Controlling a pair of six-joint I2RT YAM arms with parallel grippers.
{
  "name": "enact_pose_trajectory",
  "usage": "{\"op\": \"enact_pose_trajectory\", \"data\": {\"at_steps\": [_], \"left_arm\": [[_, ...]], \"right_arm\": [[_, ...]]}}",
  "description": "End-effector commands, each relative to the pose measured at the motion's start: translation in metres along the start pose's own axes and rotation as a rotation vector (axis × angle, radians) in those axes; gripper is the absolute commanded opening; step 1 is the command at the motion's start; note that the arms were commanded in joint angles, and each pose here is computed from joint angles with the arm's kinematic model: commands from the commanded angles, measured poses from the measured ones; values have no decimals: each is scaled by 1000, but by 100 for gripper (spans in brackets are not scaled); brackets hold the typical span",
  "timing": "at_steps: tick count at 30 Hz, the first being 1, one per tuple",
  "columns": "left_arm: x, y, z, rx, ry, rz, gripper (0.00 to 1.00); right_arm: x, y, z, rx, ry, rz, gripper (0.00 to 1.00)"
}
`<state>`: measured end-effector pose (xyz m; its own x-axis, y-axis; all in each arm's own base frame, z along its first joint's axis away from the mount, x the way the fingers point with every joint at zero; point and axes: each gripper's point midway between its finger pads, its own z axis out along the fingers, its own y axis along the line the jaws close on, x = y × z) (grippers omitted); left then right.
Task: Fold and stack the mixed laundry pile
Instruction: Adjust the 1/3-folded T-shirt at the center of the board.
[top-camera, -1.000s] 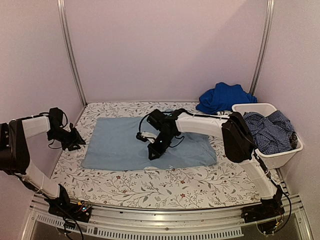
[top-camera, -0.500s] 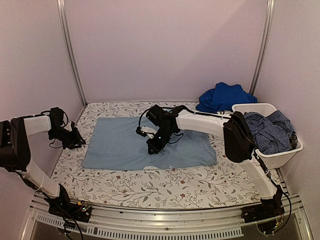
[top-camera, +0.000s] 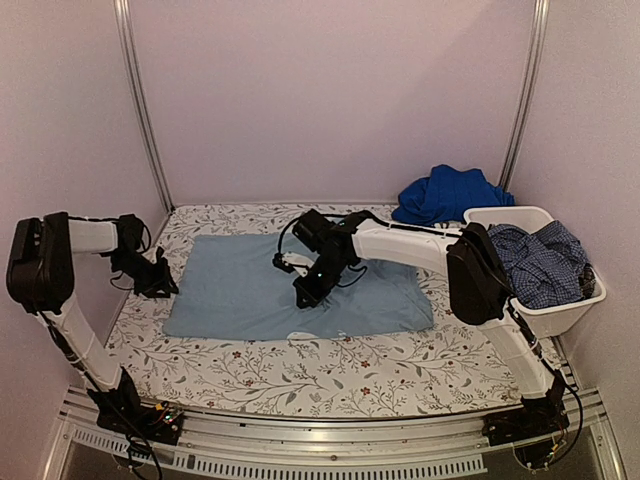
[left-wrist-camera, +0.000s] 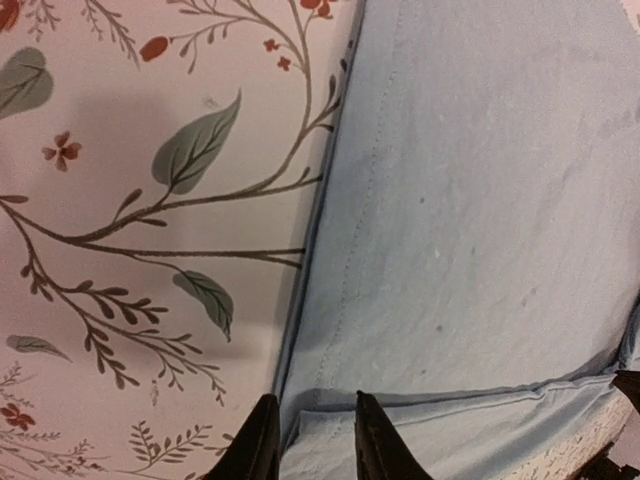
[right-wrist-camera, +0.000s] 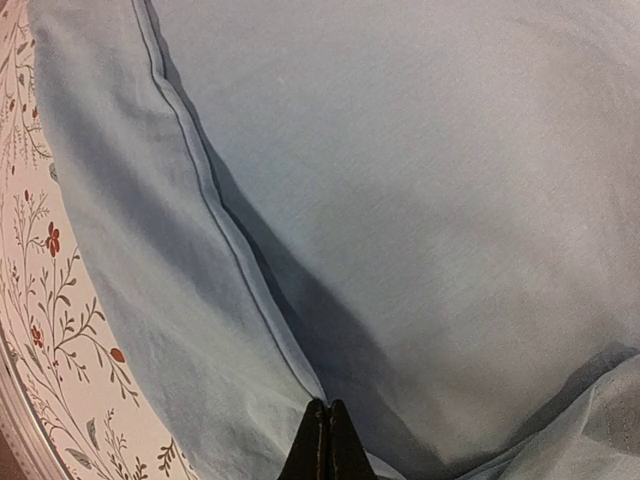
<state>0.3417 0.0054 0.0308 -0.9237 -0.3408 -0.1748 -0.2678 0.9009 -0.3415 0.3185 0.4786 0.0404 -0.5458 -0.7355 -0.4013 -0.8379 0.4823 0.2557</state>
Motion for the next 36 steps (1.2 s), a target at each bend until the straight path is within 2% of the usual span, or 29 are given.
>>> {"op": "enact_pose_trajectory", "data": {"at_steps": [1,12,15,21,22,31,36], "left_arm": [[0,1,6,-44,31,44,26],[24,-7,19,-50,76,74,28],[26,-8,19,-47,77,76,23],[19,-11,13,-50,49,79,1],[17,-12,11,-49,42,78,0],[-3,-18,-10,-68,-35,88,0],[-4,-15,-7,-74,-45,85,0]], "right_arm": [[1,-5,3,5,8,20,0],[5,-5,5,3,17,23,0],[4,-5,5,0,14,21,0],[5,-6,5,1,17,24,0],[5,-6,4,3,17,24,0],[-6,-14,-12,49,-20,25,0],[-9,-21,-13,57,-30,37,0]]}}
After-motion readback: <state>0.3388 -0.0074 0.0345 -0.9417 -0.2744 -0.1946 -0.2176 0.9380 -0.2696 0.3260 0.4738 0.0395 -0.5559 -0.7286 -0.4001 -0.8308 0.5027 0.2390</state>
